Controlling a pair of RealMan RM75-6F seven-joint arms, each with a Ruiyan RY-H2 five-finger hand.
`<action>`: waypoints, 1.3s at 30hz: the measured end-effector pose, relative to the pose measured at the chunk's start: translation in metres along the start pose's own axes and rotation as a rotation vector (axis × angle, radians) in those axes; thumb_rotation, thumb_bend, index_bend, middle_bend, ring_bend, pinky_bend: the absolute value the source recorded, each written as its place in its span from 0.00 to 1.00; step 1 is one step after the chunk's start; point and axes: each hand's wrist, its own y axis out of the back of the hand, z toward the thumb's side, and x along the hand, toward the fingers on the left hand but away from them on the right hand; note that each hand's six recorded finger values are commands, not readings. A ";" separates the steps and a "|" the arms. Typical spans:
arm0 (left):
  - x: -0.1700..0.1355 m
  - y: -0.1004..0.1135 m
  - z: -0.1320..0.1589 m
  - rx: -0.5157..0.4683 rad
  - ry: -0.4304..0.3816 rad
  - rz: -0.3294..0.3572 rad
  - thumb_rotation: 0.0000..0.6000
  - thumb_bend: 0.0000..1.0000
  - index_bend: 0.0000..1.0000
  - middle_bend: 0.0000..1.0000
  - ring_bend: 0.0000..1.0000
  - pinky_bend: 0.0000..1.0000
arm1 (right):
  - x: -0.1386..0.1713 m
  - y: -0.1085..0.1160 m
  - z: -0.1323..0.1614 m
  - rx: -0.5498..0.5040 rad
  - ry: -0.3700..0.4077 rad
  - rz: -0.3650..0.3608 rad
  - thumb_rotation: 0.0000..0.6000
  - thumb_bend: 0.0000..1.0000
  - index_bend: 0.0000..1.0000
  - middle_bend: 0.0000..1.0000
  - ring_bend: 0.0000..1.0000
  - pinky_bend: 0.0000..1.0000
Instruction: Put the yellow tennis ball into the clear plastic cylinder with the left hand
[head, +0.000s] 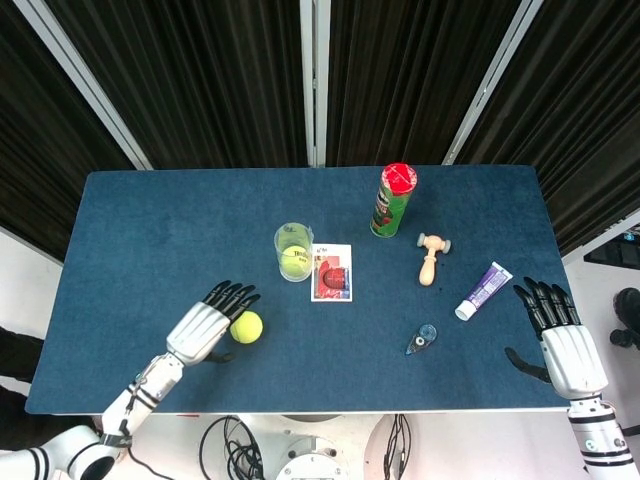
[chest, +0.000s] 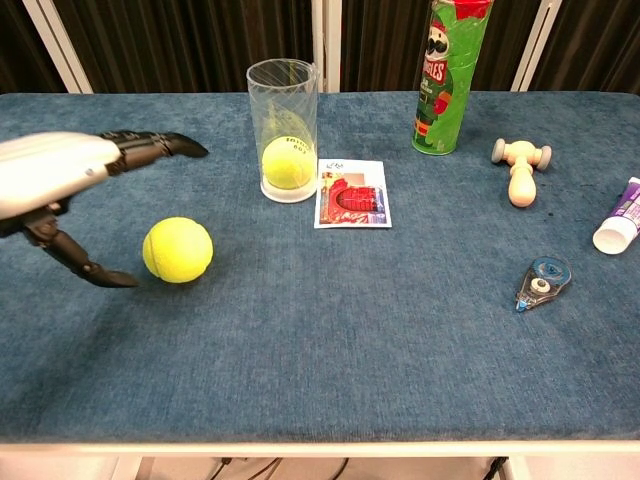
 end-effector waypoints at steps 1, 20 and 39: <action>0.003 -0.004 -0.001 0.002 0.001 -0.010 1.00 0.09 0.01 0.00 0.00 0.06 | 0.000 0.000 0.000 0.000 0.000 0.002 1.00 0.16 0.00 0.00 0.00 0.00; 0.030 -0.032 -0.004 0.004 -0.022 -0.034 1.00 0.19 0.39 0.45 0.47 0.69 | -0.001 0.001 -0.003 0.000 -0.015 0.005 1.00 0.16 0.00 0.00 0.00 0.00; 0.039 0.051 -0.008 0.047 -0.042 0.152 1.00 0.22 0.53 0.58 0.62 0.83 | 0.001 0.004 -0.003 -0.003 -0.012 -0.006 1.00 0.16 0.00 0.00 0.00 0.00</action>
